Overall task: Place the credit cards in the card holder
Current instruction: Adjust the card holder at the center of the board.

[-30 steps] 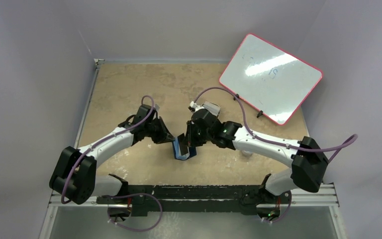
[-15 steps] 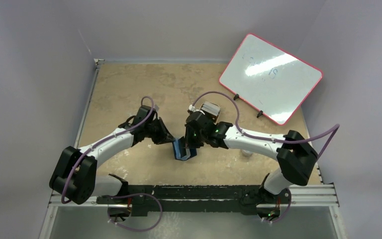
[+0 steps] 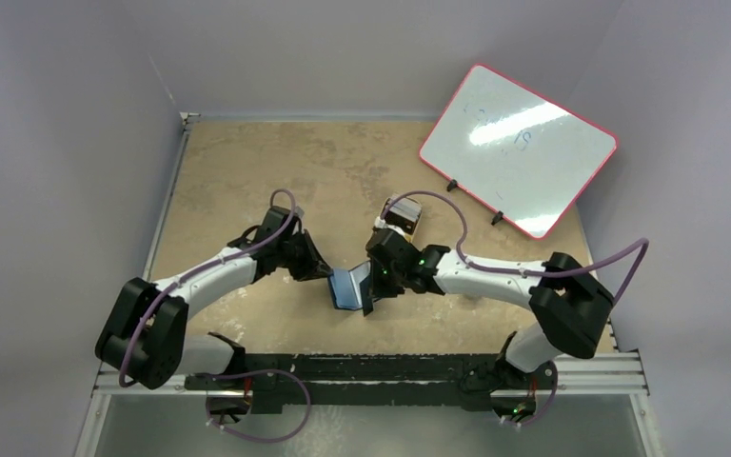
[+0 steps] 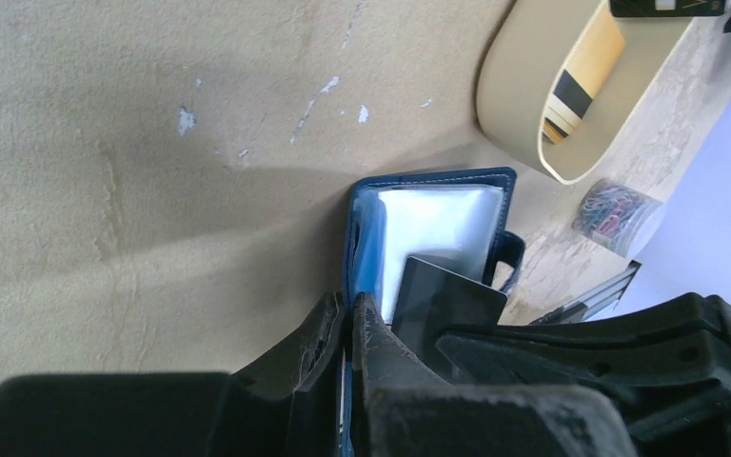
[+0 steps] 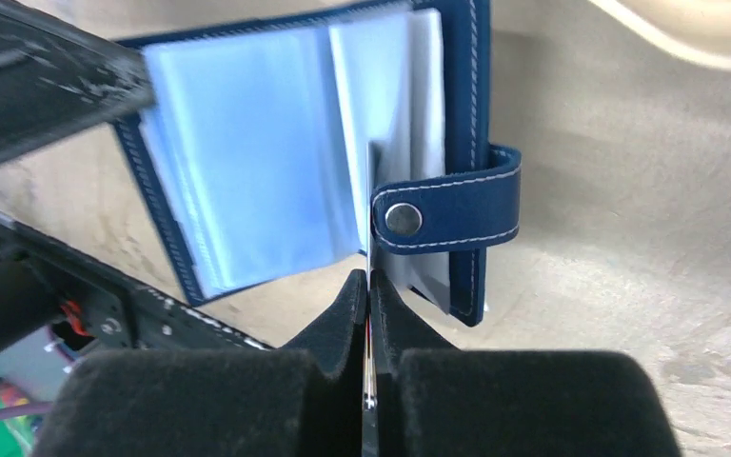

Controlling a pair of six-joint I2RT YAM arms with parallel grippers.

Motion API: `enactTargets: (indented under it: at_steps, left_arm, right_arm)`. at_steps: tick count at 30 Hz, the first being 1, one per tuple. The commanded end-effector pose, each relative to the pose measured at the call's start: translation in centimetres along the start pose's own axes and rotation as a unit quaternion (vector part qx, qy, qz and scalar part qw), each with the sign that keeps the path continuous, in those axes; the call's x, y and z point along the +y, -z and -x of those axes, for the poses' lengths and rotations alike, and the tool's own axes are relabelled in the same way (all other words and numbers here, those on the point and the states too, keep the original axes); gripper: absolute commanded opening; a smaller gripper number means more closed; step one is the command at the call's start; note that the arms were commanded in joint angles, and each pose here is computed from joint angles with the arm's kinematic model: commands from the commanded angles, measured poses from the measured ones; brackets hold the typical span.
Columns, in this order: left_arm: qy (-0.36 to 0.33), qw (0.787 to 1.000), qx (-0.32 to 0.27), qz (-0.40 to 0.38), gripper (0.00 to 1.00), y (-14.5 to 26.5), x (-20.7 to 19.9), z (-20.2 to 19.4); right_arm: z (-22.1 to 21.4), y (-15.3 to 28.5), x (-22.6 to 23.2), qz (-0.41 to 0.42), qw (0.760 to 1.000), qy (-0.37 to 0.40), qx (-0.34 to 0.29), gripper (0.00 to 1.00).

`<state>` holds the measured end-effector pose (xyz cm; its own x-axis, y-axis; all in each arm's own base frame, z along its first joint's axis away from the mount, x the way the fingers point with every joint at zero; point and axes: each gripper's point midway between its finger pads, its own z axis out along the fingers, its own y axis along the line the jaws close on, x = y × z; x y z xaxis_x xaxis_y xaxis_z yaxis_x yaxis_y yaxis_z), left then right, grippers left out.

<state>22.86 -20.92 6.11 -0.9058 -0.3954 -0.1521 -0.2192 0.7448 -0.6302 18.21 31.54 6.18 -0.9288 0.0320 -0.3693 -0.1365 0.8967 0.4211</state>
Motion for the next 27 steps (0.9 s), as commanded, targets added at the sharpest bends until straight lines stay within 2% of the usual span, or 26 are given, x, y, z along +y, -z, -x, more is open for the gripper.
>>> enactTargets:
  at_steps: [1,7,13,20,27]
  left_arm:
    - [-0.017,1.0,-0.007,0.025,0.0,-0.6,1.6,0.2]
    - [-0.037,0.998,0.006,0.059,0.0,-1.0,3.5,-0.5]
    - [-0.064,0.996,0.025,0.062,0.0,-2.2,3.6,-2.0]
    - [-0.107,0.993,0.037,0.038,0.0,-2.9,2.0,-3.7]
    - [-0.132,0.989,0.059,0.01,0.0,-3.5,0.5,-5.2]
  right_arm:
    - [-0.3,0.3,0.1,0.034,0.999,0.008,-0.012,0.0]
    - [-0.8,0.5,-0.2,0.08,0.996,-0.014,-0.025,0.0]
    - [-0.1,1.0,-0.6,0.12,0.991,-0.035,-0.046,0.0]
    - [1.4,2.1,-1.9,0.119,0.989,-0.052,-0.077,0.0]
    - [0.9,2.2,-2.9,0.112,0.989,-0.052,-0.081,0.0]
